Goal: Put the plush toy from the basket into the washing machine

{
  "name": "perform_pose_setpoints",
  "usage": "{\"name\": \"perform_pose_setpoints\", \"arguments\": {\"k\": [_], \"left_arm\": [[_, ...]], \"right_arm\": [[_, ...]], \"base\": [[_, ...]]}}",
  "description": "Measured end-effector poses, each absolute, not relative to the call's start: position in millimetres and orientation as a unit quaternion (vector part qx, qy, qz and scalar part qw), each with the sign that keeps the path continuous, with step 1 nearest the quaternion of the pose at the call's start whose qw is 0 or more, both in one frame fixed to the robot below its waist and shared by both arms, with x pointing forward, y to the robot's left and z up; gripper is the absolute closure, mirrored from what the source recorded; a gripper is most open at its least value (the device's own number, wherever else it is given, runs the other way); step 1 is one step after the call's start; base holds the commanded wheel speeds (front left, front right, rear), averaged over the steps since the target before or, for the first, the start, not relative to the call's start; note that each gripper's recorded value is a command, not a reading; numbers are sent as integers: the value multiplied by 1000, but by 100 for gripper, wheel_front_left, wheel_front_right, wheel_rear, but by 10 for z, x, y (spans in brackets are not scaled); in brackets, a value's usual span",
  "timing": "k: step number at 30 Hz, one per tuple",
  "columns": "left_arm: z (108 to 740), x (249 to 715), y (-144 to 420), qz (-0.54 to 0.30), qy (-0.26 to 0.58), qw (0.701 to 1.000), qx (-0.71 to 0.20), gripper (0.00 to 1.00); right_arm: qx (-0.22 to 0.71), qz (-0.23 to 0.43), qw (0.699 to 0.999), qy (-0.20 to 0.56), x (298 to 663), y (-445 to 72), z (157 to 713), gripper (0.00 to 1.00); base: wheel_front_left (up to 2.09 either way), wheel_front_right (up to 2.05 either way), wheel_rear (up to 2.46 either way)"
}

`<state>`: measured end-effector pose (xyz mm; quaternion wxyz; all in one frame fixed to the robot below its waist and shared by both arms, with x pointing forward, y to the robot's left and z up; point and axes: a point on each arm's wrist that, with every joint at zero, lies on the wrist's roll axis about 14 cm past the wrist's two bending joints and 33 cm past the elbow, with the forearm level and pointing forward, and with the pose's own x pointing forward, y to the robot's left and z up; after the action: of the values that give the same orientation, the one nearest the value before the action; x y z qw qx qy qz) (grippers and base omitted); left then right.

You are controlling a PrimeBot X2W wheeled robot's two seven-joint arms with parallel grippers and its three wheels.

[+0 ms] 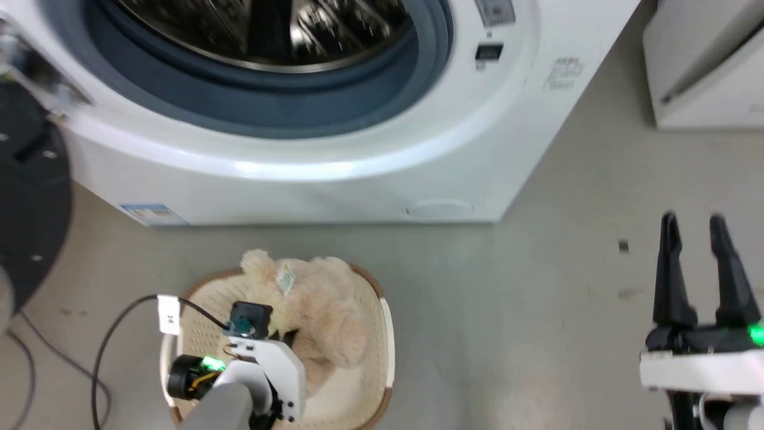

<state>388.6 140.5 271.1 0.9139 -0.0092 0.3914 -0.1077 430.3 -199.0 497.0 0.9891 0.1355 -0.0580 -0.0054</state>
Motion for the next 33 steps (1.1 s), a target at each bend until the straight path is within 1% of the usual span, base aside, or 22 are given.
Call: {"name": "perform_pose_setpoints", "arguments": {"k": [7, 10, 11, 14, 24, 33], "left_arm": [[3178, 3924, 1331, -112, 317, 941, -22, 100], [3432, 4001, 1308, -114, 272, 955, -29, 100], [3659, 4058, 1302, -112, 232, 966, -34, 100], [3844, 4098, 1322, -106, 199, 973, -40, 100], [4428, 4380, 1333, -91, 101, 989, -59, 100], [4746, 4739, 1277, -86, 47, 992, -74, 100]], "right_arm": [[141, 11, 987, -73, 4059, -1894, 5161, 0], [142, 18, 986, -86, 4001, -1859, 5270, 0], [142, 23, 985, -96, 3949, -1834, 5349, 0], [143, 26, 984, -103, 3905, -1818, 5407, 0], [146, 22, 983, -106, 3779, -1847, 5437, 0], [146, -5, 985, -91, 3761, -2007, 5318, 0]], "base": [[0, 0, 0], [0, 0, 0], [0, 0, 0], [0, 0, 0], [0, 0, 0], [0, 0, 0]]}}
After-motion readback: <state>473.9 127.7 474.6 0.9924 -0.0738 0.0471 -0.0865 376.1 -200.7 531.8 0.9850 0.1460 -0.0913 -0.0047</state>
